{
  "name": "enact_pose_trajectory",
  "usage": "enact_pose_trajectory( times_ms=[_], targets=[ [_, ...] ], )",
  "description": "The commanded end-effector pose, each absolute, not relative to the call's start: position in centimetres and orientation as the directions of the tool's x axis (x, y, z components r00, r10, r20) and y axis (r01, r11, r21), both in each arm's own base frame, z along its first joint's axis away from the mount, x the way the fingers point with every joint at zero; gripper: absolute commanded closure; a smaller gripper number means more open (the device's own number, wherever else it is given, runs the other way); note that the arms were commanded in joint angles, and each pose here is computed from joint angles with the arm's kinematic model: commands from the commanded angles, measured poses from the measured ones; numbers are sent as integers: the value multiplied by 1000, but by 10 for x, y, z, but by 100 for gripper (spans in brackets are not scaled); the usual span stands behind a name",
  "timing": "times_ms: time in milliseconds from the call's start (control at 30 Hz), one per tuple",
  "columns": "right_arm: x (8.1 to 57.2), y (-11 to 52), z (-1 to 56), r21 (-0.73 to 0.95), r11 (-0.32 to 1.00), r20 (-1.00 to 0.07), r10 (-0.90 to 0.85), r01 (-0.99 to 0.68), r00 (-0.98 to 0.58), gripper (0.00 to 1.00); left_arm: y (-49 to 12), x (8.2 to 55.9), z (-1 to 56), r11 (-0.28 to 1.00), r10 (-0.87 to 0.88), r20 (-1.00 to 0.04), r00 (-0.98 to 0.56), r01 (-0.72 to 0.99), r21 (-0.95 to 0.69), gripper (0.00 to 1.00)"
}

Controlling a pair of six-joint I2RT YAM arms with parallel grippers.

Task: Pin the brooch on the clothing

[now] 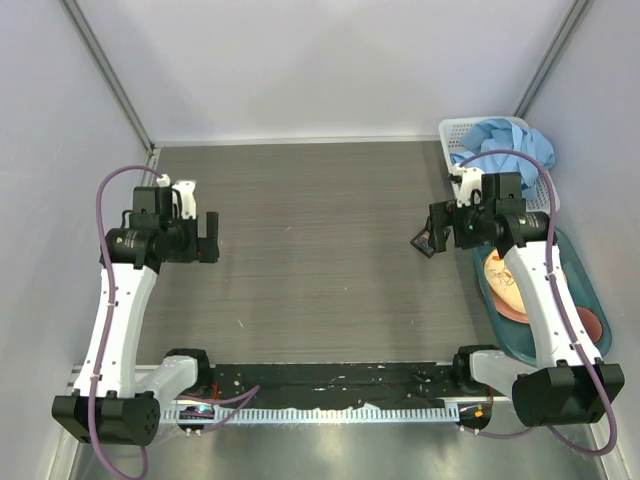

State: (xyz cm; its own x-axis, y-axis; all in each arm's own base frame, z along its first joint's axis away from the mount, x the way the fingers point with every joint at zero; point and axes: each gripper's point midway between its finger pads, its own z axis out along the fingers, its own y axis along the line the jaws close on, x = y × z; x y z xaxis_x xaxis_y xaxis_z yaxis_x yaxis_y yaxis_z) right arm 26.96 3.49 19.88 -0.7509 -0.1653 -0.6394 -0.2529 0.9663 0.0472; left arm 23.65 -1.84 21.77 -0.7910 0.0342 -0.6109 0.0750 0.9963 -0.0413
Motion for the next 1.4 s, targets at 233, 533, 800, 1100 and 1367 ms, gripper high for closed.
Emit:
enact_pose_trajectory(
  times_ms=[233, 533, 800, 1100, 1367],
  targets=[
    [315, 38, 276, 36, 966, -750, -144, -257, -645, 0, -12, 257, 279, 999, -21, -770, -638, 15, -40, 0],
    [406, -64, 333, 15, 997, -859, 49, 70, -510, 0, -27, 273, 288, 992, -49, -811, -584, 64, -105, 0],
    [471, -170, 306, 80, 905, -846, 283, 418, -451, 0, -38, 288, 270, 983, -85, -806, -586, 85, -165, 0],
    [527, -210, 257, 61, 871, -855, 297, 488, -424, 0, -50, 299, 260, 969, -99, -790, -605, 122, -215, 0],
    [549, -216, 231, 67, 877, -851, 300, 476, -432, 0, -55, 300, 253, 961, -117, -775, -622, 126, -246, 0]
  ],
)
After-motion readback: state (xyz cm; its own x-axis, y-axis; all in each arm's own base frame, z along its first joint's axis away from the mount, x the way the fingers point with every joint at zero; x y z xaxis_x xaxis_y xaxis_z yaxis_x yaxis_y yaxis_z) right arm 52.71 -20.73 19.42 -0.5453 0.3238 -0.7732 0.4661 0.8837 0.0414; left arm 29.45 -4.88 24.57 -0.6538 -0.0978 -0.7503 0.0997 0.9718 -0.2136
